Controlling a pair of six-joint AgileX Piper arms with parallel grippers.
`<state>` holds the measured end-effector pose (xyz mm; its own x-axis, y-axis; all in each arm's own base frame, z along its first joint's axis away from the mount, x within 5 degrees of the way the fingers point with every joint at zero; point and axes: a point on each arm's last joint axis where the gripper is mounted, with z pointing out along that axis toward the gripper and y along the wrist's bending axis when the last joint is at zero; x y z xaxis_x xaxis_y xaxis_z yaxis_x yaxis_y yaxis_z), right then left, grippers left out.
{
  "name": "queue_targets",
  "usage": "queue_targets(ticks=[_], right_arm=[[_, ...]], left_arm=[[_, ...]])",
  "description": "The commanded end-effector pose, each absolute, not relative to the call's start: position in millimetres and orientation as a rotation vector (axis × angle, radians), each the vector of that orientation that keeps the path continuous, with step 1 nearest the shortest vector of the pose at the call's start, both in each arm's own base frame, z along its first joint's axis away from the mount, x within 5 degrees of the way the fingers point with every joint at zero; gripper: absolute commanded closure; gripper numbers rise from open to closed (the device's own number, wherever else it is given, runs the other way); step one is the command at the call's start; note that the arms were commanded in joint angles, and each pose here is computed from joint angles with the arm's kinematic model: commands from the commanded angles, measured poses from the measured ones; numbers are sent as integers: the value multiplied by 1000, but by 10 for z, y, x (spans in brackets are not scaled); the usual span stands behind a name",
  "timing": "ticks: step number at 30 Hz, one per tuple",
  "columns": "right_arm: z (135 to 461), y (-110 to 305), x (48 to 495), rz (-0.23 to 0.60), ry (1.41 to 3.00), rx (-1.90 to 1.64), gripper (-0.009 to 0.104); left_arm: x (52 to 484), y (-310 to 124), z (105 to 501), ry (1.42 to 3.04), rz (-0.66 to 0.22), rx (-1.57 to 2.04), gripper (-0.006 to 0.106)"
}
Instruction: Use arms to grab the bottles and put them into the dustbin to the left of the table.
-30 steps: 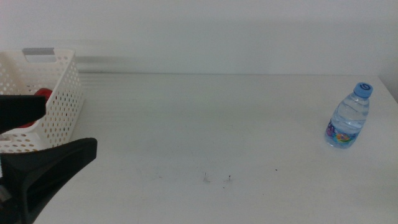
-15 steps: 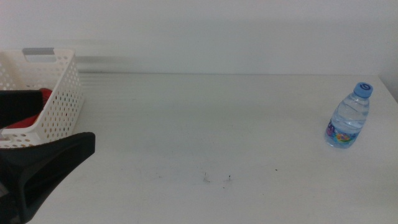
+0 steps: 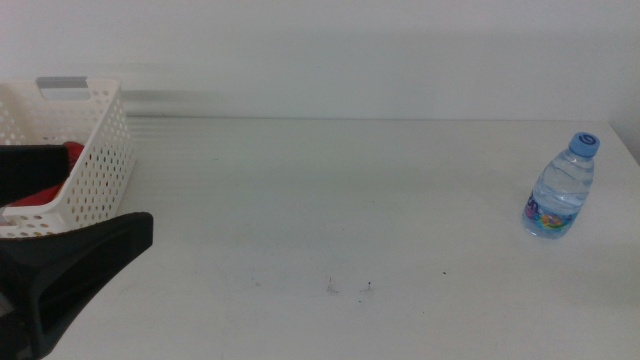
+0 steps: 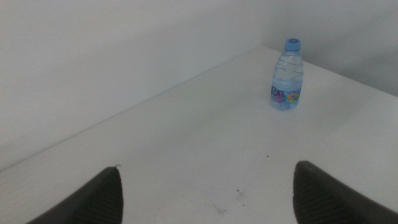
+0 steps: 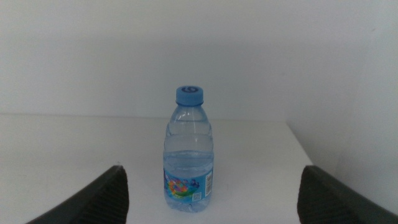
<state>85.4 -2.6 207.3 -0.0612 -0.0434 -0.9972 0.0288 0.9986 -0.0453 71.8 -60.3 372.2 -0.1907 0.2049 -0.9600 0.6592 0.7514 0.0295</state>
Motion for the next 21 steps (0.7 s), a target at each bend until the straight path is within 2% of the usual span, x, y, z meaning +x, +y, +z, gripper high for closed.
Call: queue_targets(ticks=[1, 13, 21], right_arm=[[2073, -27, 957, -75, 1624, -35, 2], [1910, -22, 1368, -36, 1662, -42, 2], [1874, -21, 1455, 26, 1637, 16, 2]], left_arm=[[715, -601, 3732, 1742, -481, 667, 7], [714, -602, 3732, 1741, -482, 669, 7], [714, -602, 3732, 1743, -485, 666, 7]])
